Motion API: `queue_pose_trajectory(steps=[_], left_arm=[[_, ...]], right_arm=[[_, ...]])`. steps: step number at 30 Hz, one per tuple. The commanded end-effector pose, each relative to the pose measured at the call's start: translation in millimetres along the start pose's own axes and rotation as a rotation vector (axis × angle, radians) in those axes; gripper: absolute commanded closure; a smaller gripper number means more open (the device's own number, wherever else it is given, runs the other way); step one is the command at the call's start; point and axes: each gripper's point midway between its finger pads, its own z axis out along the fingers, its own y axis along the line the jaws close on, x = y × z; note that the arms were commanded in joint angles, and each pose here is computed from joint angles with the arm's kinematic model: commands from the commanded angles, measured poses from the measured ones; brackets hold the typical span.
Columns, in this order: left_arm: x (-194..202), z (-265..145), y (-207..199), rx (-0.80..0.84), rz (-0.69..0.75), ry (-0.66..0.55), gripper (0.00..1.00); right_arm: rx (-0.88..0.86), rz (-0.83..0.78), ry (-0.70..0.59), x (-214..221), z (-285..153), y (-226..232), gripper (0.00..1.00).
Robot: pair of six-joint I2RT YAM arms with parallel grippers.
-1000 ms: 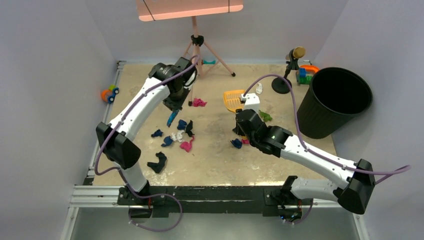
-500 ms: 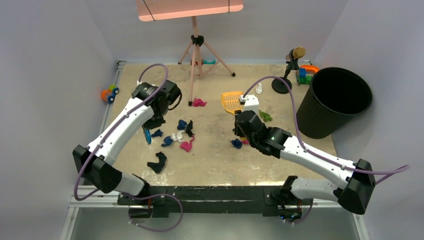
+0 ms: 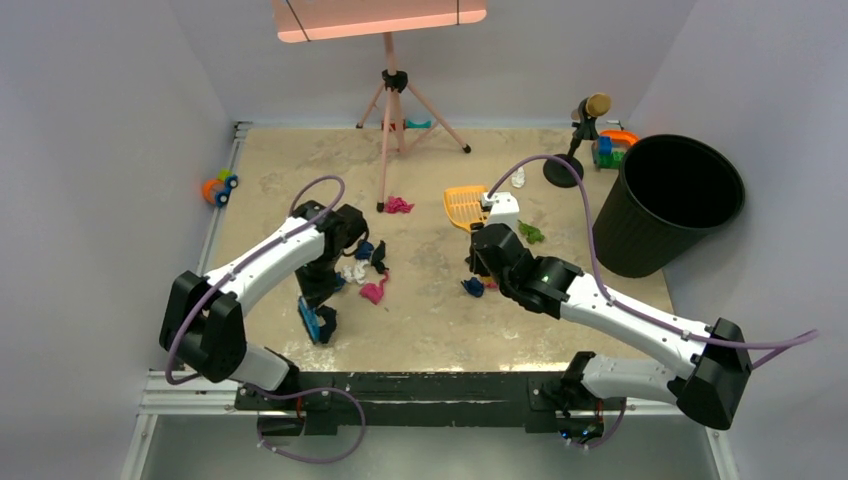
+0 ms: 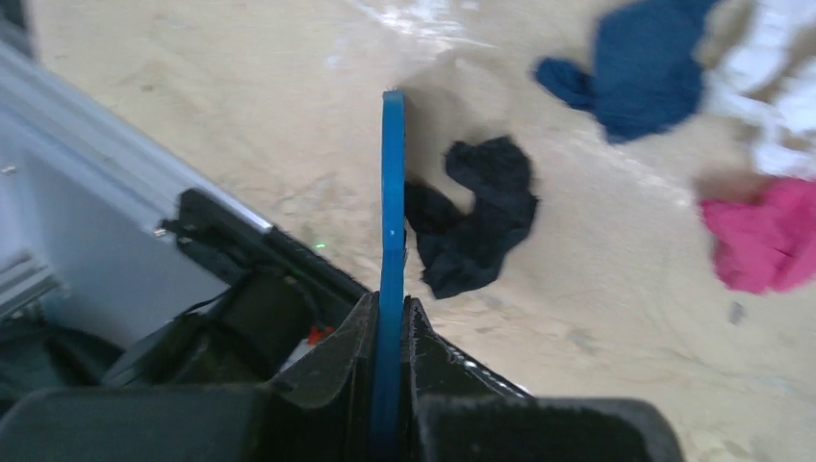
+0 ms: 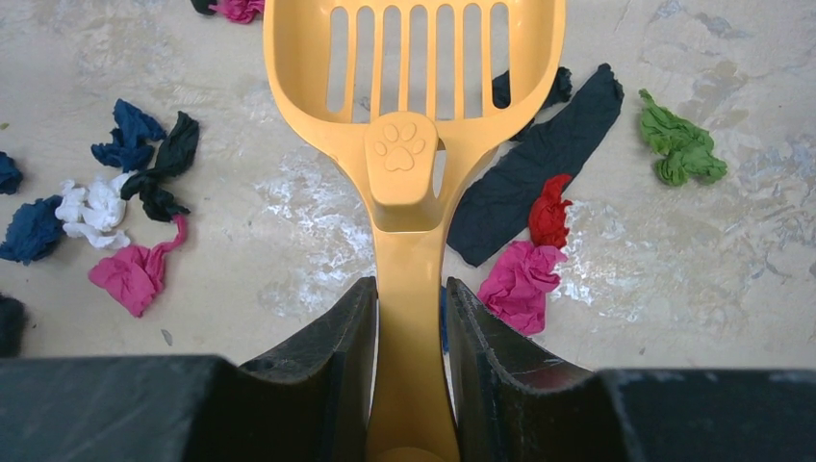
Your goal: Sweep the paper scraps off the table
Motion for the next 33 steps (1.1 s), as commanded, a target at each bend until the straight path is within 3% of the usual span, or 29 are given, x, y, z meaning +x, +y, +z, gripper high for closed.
queue_pose_trajectory(steps=[1, 8, 11, 14, 17, 20, 26, 29, 33], left_arm=[[2, -8, -73, 0.291, 0.046, 0.043, 1.0], [4, -70, -162, 0.705, 0.188, 0.073, 1.0], [3, -108, -167, 0.82, 0.267, 0.034, 1.0], [-5, -133, -142, 0.863, 0.312, -0.063, 1.0], [-19, -131, -101, 0.751, 0.317, -0.169, 1.0], [-48, -113, -60, 0.529, 0.284, -0.3, 1.0], [-105, -81, 1, 0.031, 0.255, -0.444, 1.0], [-121, -60, -4, -0.107, 0.301, -0.42, 1.0], [-116, -34, -34, -0.128, 0.375, -0.307, 1.0]], right_arm=[[-0.003, 0.055, -0.042, -14, -3, 1, 1.0], [-0.003, 0.068, -0.048, -16, -4, 2, 1.0], [-0.004, 0.063, -0.05, -18, -4, 3, 1.0], [-0.001, 0.059, -0.048, -20, -2, 4, 1.0], [0.0, 0.056, -0.048, -19, 0, 5, 1.0], [-0.002, 0.054, -0.044, -18, 3, 7, 1.0], [-0.007, 0.046, -0.041, -19, 2, 8, 1.0], [-0.002, 0.04, -0.048, -21, -1, 5, 1.0], [0.005, 0.039, -0.052, -22, -4, 1, 1.0]])
